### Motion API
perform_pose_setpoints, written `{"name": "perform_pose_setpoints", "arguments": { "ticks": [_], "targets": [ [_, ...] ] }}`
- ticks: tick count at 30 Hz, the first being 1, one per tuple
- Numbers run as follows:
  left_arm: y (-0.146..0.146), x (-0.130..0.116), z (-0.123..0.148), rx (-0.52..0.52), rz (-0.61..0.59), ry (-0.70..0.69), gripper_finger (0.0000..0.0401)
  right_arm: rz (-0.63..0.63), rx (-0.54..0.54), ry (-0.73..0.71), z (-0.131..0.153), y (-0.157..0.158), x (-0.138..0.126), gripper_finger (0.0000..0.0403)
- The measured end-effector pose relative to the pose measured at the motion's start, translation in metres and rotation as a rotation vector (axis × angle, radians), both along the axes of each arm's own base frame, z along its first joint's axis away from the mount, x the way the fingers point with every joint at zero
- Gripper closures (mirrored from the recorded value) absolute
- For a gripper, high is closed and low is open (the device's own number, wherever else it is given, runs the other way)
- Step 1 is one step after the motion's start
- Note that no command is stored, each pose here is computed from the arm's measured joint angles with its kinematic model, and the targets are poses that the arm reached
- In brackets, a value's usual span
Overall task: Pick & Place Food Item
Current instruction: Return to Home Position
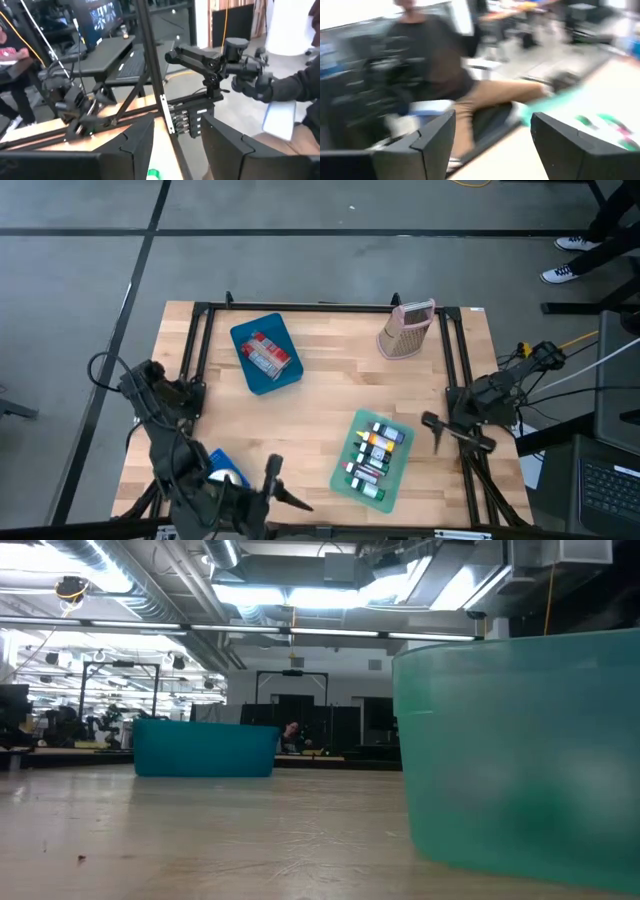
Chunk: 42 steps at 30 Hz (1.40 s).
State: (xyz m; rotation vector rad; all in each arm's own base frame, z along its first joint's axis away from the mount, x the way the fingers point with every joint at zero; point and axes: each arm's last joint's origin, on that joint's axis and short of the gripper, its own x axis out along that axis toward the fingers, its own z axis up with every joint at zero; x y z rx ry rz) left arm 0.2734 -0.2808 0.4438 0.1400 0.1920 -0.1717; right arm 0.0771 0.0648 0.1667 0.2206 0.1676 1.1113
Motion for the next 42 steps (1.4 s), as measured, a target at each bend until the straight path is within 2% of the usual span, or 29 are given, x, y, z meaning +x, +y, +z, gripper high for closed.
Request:
{"name": "perform_pose_setpoints", "arguments": {
  "ticks": [2, 4, 10, 14, 16, 20, 23, 27, 33, 37, 39, 42],
  "targets": [
    [-0.006, -0.001, -0.011, -0.004, -0.005, -0.024, 0.0247, -0.113, -0.015, 0.057, -0.004, -0.001, 0.005, 0.0149],
    [-0.010, -0.002, -0.020, -0.013, -0.015, -0.065, 0.0249, -0.177, -0.049, 0.051, -0.006, -0.001, 0.008, 0.0149],
    [-0.015, -0.011, -0.071, -0.038, -0.039, -0.165, 0.0249, -0.185, -0.099, 0.010, -0.008, -0.001, 0.009, 0.0149],
    [0.004, -0.023, -0.117, -0.126, -0.049, -0.224, 0.0245, -0.184, -0.107, -0.007, -0.008, -0.001, 0.009, 0.0149],
    [0.018, -0.033, -0.141, -0.175, -0.091, -0.265, 0.0244, -0.180, -0.100, -0.003, -0.008, -0.001, 0.009, 0.0149],
    [0.047, -0.053, -0.182, -0.201, -0.214, -0.301, 0.0246, -0.178, -0.094, 0.007, -0.008, -0.001, 0.009, 0.0149],
    [0.064, -0.060, -0.190, -0.225, -0.272, -0.300, 0.0249, -0.178, -0.095, 0.006, -0.008, -0.001, 0.009, 0.0149],
    [0.090, -0.073, -0.201, -0.202, -0.310, -0.254, 0.0248, -0.178, -0.093, 0.009, -0.008, -0.001, 0.009, 0.0149],
    [0.137, -0.132, -0.183, -0.208, -0.379, -0.426, 0.0244, -0.171, -0.089, 0.017, -0.008, -0.001, 0.009, 0.0149],
    [0.161, -0.159, -0.187, -0.223, -0.301, -0.332, 0.0248, -0.140, -0.089, 0.013, -0.008, 0.000, 0.008, 0.0149],
    [0.169, -0.167, -0.187, -0.238, -0.303, -0.301, 0.0249, -0.139, -0.090, 0.011, -0.008, 0.000, 0.008, 0.0149],
    [0.178, -0.176, -0.186, -0.207, -0.346, -0.289, 0.0251, -0.139, -0.090, 0.011, -0.008, 0.000, 0.008, 0.0149]
  ]
}}
